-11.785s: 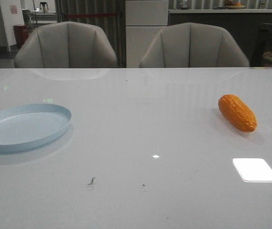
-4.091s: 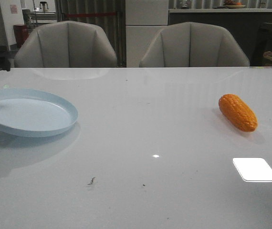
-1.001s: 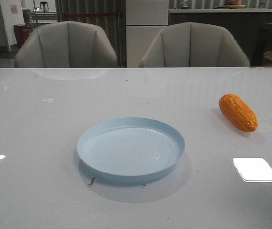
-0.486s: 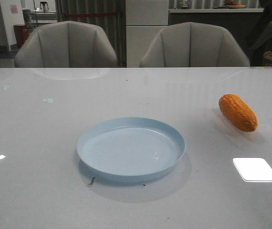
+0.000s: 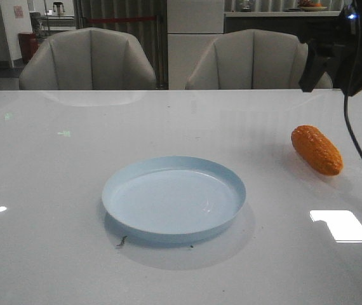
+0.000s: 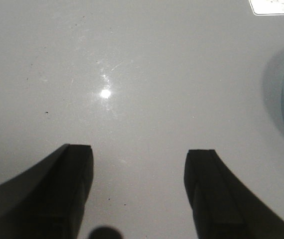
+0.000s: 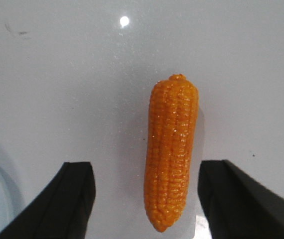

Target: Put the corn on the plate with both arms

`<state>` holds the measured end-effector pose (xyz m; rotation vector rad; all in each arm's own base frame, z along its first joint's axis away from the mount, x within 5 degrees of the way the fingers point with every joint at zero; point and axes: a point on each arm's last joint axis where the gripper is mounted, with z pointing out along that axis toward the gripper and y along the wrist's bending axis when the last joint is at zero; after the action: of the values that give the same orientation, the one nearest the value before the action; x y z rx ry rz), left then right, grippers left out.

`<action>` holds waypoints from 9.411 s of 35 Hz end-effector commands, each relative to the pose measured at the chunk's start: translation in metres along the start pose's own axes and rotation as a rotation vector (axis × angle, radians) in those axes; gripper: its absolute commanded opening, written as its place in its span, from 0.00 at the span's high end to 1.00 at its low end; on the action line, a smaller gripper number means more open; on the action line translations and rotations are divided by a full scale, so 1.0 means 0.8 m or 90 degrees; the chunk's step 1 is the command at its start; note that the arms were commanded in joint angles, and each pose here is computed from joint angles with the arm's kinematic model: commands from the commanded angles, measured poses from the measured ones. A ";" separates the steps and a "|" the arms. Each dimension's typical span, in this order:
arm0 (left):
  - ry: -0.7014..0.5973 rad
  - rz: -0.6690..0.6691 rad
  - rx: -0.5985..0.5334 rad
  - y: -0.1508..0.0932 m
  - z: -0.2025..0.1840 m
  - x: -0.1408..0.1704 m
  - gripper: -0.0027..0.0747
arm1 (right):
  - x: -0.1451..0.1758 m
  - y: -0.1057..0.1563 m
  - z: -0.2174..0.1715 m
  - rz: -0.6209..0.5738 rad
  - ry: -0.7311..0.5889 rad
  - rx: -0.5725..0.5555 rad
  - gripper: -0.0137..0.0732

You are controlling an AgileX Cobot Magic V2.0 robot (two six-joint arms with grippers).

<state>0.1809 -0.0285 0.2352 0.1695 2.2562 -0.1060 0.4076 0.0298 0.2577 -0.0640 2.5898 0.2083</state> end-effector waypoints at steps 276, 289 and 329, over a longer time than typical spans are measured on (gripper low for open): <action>-0.295 0.004 -0.005 -0.001 -0.100 -0.022 0.84 | 0.285 0.007 -0.214 -0.045 -0.292 0.046 0.78; -0.513 0.004 -0.020 0.002 -0.122 0.049 0.84 | 0.285 0.007 -0.214 -0.045 -0.292 0.046 0.78; -0.534 0.039 -0.030 0.002 -0.100 0.130 0.84 | 0.285 0.007 -0.214 -0.045 -0.294 0.047 0.78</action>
<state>0.0556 -0.0080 0.2097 0.1562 1.4803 -0.0604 0.1203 0.0087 0.2706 -0.0939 2.2272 0.1076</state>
